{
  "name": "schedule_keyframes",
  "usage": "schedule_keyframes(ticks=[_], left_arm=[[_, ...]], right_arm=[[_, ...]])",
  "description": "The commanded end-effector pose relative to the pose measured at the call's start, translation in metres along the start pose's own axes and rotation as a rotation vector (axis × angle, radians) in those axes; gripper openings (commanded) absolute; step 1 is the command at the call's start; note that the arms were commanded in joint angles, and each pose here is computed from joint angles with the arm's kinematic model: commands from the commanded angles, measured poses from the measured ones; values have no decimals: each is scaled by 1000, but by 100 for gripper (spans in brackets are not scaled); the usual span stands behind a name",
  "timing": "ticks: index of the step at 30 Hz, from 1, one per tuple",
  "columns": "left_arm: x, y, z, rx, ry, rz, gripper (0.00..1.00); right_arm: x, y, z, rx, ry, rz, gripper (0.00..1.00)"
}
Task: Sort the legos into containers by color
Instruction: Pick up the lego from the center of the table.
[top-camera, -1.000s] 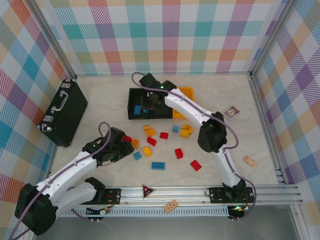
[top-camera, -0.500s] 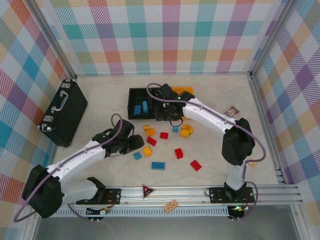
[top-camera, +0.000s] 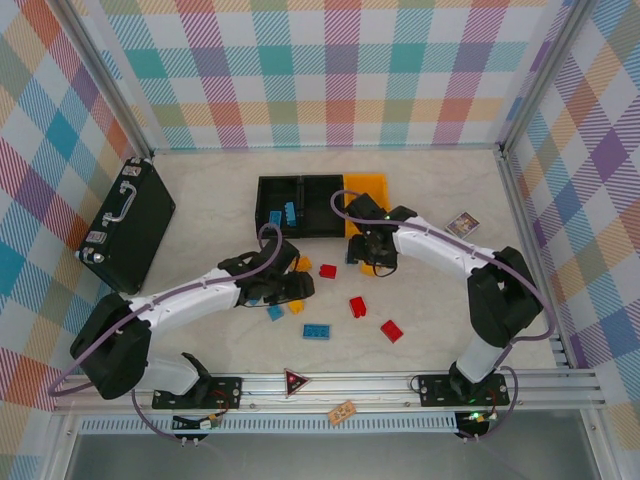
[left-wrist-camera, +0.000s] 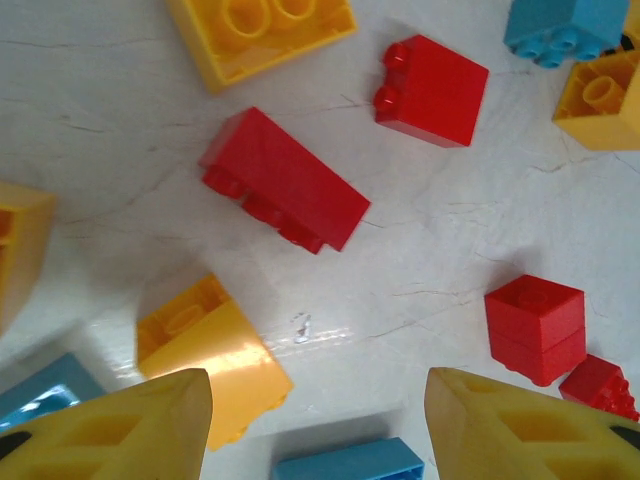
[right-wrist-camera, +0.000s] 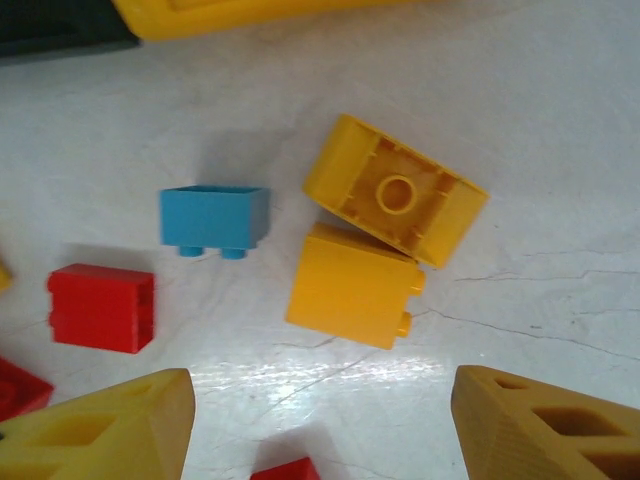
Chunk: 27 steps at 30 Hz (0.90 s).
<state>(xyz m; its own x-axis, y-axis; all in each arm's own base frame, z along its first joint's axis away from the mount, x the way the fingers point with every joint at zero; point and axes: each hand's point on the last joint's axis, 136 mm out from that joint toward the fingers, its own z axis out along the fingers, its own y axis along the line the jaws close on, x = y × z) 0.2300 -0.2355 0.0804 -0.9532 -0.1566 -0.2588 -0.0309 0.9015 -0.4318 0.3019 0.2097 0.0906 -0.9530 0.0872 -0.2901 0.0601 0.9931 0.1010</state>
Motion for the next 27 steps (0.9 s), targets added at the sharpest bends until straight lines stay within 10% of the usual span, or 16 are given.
schedule_keyframes(ticks=[1, 15, 27], left_arm=[[-1, -18, 2, 38, 4, 37, 58], [7, -22, 7, 21, 14, 66, 58], [9, -17, 11, 6, 16, 63, 58]], right_arm=[[-4, -3, 4, 3, -28, 41, 69], [2, -6, 48, 32, 45, 113, 66], [12, -10, 56, 39, 73, 114, 42]])
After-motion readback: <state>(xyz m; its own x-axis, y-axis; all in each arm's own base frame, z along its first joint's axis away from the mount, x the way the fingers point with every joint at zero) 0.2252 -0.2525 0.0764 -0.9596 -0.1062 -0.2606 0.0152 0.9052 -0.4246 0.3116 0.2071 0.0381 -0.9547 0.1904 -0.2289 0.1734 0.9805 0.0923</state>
